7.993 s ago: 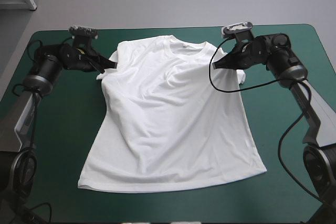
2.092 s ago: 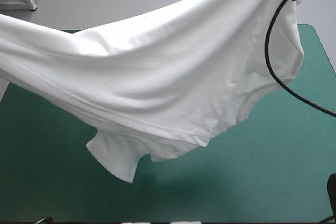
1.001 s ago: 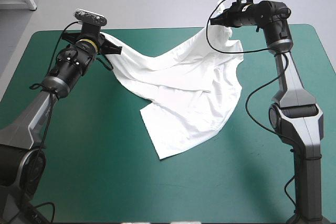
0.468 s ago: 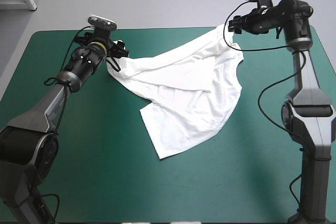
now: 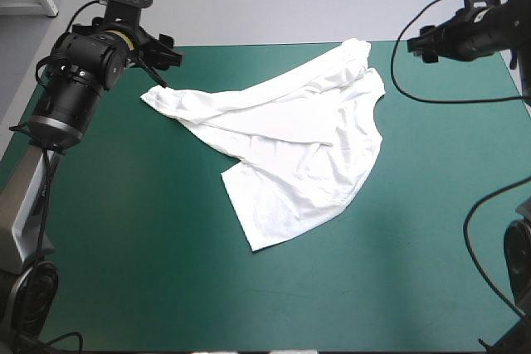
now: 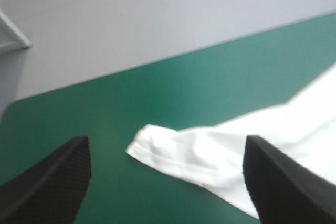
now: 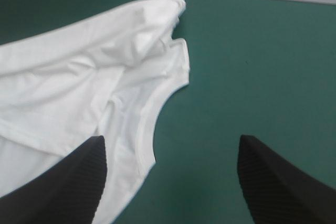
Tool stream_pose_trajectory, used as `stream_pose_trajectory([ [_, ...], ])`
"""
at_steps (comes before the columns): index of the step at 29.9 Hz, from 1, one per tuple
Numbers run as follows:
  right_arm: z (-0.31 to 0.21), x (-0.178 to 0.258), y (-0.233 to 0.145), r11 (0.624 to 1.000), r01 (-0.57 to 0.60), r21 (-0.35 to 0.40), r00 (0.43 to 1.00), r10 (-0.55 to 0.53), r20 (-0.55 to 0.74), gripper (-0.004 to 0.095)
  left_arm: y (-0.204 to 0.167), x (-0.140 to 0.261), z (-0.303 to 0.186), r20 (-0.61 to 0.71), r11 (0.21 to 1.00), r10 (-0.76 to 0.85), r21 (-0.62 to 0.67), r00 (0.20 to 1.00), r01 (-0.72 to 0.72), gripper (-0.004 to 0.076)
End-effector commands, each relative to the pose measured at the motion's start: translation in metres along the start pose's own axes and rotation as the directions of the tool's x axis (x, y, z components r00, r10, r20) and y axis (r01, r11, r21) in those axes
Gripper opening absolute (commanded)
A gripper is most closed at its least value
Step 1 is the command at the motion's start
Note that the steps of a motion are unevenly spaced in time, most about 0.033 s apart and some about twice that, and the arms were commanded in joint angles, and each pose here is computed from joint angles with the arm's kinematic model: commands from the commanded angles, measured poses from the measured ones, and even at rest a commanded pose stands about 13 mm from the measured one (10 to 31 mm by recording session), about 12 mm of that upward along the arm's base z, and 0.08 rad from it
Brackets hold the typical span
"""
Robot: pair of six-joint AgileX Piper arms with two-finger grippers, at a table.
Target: Fold the cloth
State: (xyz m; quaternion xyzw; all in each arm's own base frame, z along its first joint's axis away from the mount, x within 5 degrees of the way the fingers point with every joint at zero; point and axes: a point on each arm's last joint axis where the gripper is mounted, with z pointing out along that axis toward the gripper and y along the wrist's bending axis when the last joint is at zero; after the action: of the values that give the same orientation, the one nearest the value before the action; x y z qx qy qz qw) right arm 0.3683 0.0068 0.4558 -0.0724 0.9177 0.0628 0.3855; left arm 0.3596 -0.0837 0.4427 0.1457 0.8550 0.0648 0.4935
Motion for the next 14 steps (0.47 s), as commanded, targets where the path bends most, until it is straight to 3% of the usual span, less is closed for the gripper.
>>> stream_pose_trajectory([
  [1,-0.035,0.020,0.002,0.998,0.021,0.063,0.999,-0.023,0.027,0.0651,-0.023,-0.006,-0.036,-0.022,0.990,0.030,0.142,0.999,-0.026,0.0580],
  [6,-0.023,0.045,0.002,0.999,0.004,0.053,0.999,-0.002,-0.037,0.0652,-0.063,0.010,-0.044,-0.186,0.960,0.117,0.274,0.976,-0.063,0.0577],
  [14,-0.014,0.049,0.003,0.999,-0.012,0.033,0.999,0.013,-0.035,0.0648,-0.130,0.033,-0.052,-0.258,0.866,0.224,0.495,0.940,-0.071,0.0577],
])
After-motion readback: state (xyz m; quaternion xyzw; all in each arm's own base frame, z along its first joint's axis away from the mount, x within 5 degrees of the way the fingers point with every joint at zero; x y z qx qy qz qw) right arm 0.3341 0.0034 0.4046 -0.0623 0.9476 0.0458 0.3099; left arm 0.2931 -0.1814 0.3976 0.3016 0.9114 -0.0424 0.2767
